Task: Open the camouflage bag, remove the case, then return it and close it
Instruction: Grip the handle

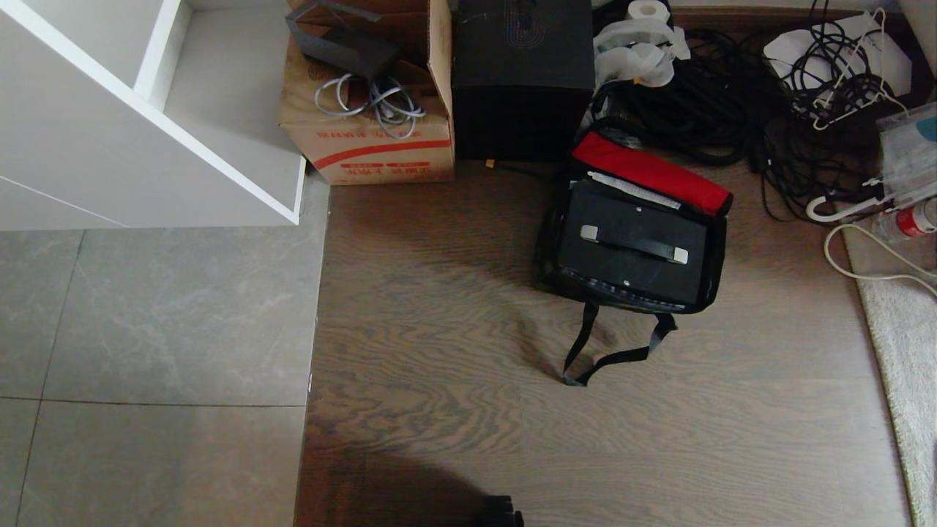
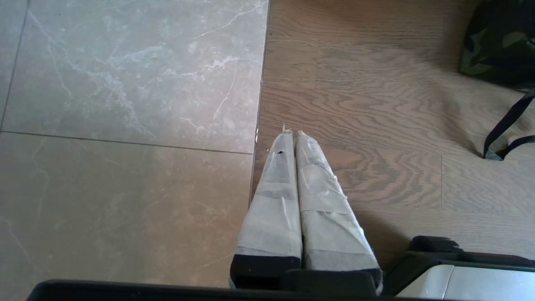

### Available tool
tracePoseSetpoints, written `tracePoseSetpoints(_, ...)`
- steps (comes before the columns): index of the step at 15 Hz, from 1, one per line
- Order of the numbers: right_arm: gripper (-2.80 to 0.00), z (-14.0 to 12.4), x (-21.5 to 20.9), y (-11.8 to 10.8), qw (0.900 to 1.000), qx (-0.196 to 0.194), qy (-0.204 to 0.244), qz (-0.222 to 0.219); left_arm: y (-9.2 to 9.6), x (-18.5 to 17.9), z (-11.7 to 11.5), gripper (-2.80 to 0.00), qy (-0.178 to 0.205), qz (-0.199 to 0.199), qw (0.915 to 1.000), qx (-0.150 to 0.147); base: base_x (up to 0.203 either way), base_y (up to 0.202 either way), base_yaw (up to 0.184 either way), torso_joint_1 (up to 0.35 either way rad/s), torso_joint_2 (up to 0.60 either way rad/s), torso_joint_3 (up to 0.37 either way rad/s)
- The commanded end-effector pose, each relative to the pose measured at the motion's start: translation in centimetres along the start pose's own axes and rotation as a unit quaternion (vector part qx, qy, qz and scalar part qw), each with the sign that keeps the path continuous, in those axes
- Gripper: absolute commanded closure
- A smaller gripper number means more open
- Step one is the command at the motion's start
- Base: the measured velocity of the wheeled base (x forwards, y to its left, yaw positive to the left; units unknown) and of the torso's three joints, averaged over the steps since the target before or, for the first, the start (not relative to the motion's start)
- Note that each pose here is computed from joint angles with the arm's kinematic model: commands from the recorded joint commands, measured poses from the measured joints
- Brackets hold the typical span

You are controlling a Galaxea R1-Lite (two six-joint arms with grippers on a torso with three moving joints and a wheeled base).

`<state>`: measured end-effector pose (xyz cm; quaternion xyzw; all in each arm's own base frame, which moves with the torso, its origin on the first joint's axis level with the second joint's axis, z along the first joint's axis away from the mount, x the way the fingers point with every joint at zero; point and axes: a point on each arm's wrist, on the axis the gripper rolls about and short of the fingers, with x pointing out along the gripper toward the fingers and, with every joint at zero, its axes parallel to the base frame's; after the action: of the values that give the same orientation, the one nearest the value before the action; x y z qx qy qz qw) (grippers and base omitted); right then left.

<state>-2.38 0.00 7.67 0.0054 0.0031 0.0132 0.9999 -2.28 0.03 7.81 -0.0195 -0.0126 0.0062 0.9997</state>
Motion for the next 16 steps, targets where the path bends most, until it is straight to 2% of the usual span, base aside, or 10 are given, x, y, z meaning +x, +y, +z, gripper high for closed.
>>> tracePoseSetpoints(1, 0.0, 0.01, 0.02, 0.0, 1.0, 0.0, 0.002, 0.001, 0.01, 0.07, -0.25, 0.0, 0.005, 0.001, 1.0, 0.0, 0.0, 0.0, 0.0, 0.0, 0.0, 0.0)
tracePoseSetpoints(3, 0.0, 0.01, 0.02, 0.0, 1.0, 0.0, 0.002, 0.001, 0.01, 0.06, -0.25, 0.0, 0.004, 0.001, 1.0, 0.0, 0.0, 0.0, 0.0, 0.0, 0.0, 0.0)
tracePoseSetpoints(9, 0.0, 0.01, 0.02, 0.0, 1.0, 0.0, 0.002, 0.001, 0.01, 0.06, -0.25, 0.0, 0.004, 0.001, 1.0, 0.0, 0.174, 0.0, 0.001, 0.003, 0.0, 0.004)
tracePoseSetpoints(16, 0.0, 0.01, 0.02, 0.0, 1.0, 0.0, 0.002, 0.001, 0.01, 0.06, -0.25, 0.0, 0.004, 0.001, 1.0, 0.0, 0.008, 0.0, 0.0, 0.002, 0.0, 0.0)
